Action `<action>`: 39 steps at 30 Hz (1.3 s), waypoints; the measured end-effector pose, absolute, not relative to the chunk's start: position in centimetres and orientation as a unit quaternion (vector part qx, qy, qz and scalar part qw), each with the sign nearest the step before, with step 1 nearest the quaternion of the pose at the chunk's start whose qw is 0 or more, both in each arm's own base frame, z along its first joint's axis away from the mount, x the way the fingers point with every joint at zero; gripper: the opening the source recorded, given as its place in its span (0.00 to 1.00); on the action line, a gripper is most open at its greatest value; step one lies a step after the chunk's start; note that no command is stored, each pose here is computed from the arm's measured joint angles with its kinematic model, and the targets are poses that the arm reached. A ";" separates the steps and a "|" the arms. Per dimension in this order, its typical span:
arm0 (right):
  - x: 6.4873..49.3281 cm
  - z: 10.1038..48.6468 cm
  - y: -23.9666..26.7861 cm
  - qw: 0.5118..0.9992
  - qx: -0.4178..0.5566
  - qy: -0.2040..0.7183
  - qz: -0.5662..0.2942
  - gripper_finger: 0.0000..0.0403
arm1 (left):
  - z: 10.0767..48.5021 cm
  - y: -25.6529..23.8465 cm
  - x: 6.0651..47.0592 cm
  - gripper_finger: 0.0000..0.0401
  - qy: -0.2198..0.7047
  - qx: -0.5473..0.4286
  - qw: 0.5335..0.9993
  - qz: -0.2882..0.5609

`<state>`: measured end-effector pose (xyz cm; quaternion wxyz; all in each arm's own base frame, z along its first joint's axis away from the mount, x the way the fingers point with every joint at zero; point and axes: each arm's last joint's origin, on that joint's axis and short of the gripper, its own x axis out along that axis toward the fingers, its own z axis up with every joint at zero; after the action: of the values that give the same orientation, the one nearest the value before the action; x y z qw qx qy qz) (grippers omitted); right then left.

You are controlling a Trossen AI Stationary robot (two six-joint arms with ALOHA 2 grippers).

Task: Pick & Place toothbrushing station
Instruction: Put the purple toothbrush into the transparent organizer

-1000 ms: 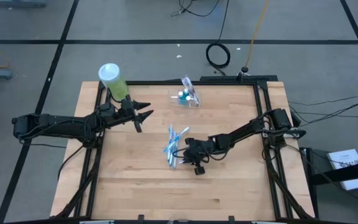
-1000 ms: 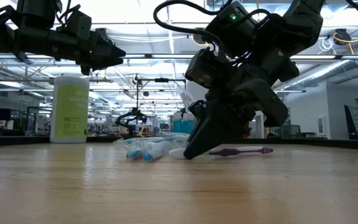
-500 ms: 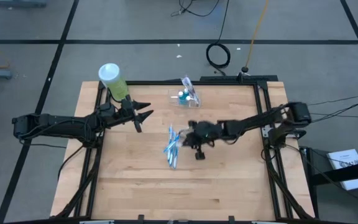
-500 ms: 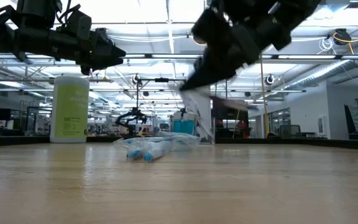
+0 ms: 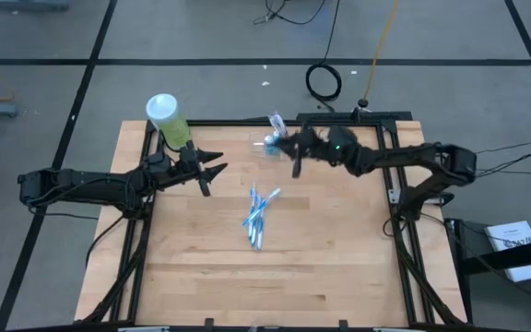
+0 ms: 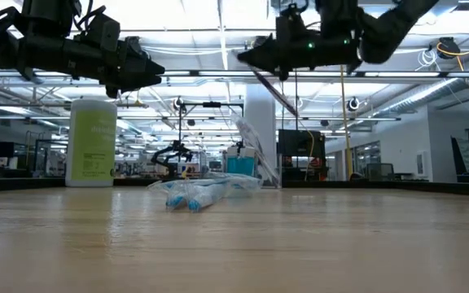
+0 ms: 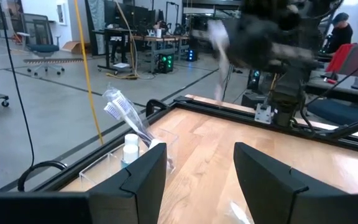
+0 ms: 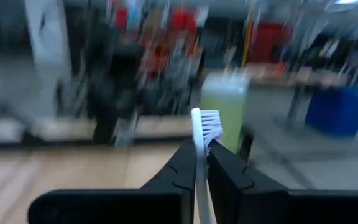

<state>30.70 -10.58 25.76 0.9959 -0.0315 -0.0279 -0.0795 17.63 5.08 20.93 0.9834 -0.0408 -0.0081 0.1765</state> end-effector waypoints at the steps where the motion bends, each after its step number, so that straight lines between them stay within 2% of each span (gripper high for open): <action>1: 30.5 25.8 -11.3 0.994 -0.029 -0.055 -0.085 0.03 | 20.9 5.1 17.6 0.49 -0.008 -0.041 0.983 0.176; 7: 30.3 24.5 -14.7 0.981 -0.003 -0.150 -0.126 0.03 | 20.9 5.1 17.6 0.49 -0.008 -0.041 0.983 0.176; 16: 30.6 19.0 -18.2 0.946 0.050 -0.214 -0.239 0.03 | 20.9 5.1 17.6 0.49 -0.008 -0.041 0.983 0.176; 23: 30.6 16.3 -19.6 0.936 0.106 -0.200 -0.272 0.03 | 20.9 5.1 17.6 0.49 -0.008 -0.041 0.983 0.176; 33: 31.1 15.9 -19.0 0.940 0.121 -0.182 -0.263 0.04 | 20.9 5.1 17.6 0.49 -0.008 -0.041 0.983 0.176; 39: 31.4 15.7 -18.6 0.939 0.149 -0.181 -0.253 0.08 | 20.9 5.1 17.6 0.49 -0.008 -0.041 0.983 0.176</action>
<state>31.41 -18.56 15.75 0.9388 0.1486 -0.1807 -0.2527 17.63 5.08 20.94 0.9835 -0.0407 -0.0084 0.1762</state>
